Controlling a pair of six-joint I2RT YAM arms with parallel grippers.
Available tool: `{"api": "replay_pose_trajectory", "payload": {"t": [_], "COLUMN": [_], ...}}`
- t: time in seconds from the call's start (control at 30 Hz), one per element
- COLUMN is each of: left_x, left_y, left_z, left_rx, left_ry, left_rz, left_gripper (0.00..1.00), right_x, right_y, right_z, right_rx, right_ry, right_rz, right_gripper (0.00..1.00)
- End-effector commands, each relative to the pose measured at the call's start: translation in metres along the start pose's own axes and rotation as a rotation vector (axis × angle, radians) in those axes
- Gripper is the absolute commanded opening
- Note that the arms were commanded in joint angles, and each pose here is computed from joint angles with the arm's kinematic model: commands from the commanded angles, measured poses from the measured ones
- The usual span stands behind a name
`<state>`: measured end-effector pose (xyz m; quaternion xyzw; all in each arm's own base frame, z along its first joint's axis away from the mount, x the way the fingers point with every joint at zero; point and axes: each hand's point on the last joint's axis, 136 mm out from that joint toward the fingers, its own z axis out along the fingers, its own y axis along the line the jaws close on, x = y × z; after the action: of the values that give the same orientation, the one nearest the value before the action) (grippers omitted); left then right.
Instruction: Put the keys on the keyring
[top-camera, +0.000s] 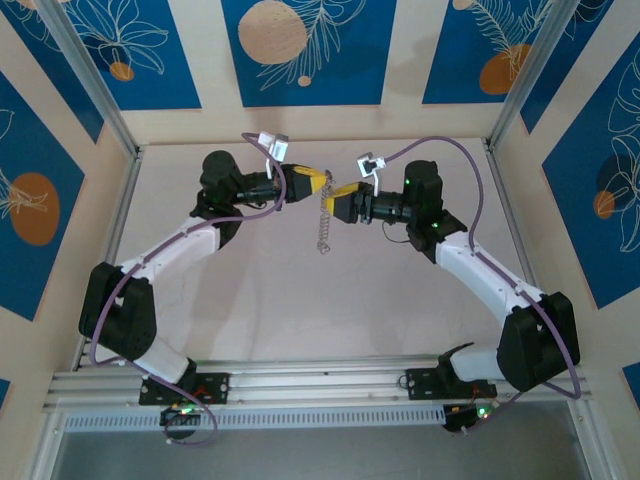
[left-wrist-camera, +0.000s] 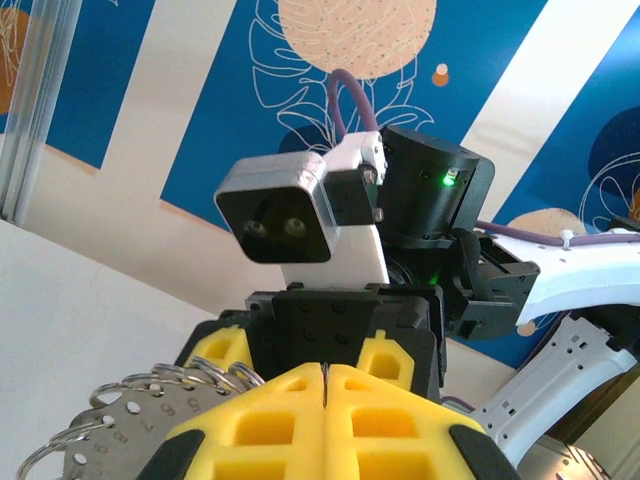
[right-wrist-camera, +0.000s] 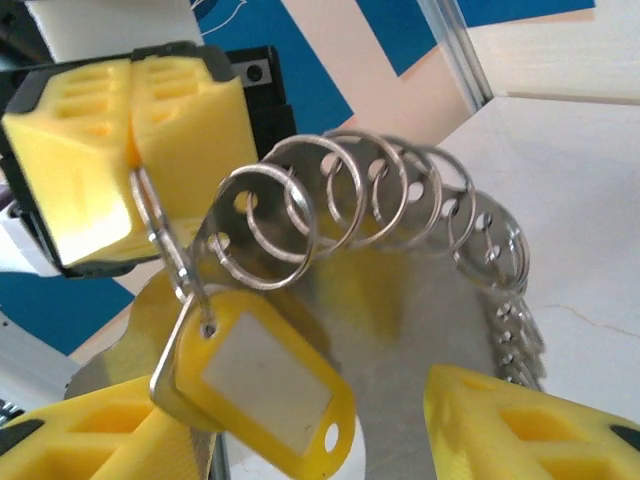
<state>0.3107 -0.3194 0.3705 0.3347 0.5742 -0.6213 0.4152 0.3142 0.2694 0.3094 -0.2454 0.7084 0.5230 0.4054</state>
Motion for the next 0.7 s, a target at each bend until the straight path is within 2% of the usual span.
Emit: {"api": "replay_pose_trajectory", "payload": {"t": [0.0,0.13,0.37,0.6,0.67], "left_x": [-0.01,-0.01,-0.011,-0.011,-0.012], "left_y": [-0.019,-0.02,-0.019,-0.018,-0.019], "left_z": [0.003,0.003,0.003,0.002,0.002], "left_rx": [0.042,0.043,0.04,0.03,0.03], "left_ry": [-0.01,-0.009,-0.011,-0.019,-0.022], "left_rz": [0.068,0.071,0.074,0.081,0.086], "left_gripper": [0.0,0.0,0.0,0.0,0.0], "right_x": [-0.017,-0.017,-0.006,0.011,0.015], "right_y": [-0.002,-0.003,0.001,0.014,0.017], "right_z": [0.001,0.001,0.0,0.0,0.001], "right_rx": [0.046,0.056,0.037,0.002,-0.006], "right_ry": [-0.042,-0.04,-0.009,0.04,0.051], "right_rz": [-0.034,-0.037,-0.046,-0.067,-0.071], "right_gripper": [0.56,0.51,0.21,0.01,0.0]}}
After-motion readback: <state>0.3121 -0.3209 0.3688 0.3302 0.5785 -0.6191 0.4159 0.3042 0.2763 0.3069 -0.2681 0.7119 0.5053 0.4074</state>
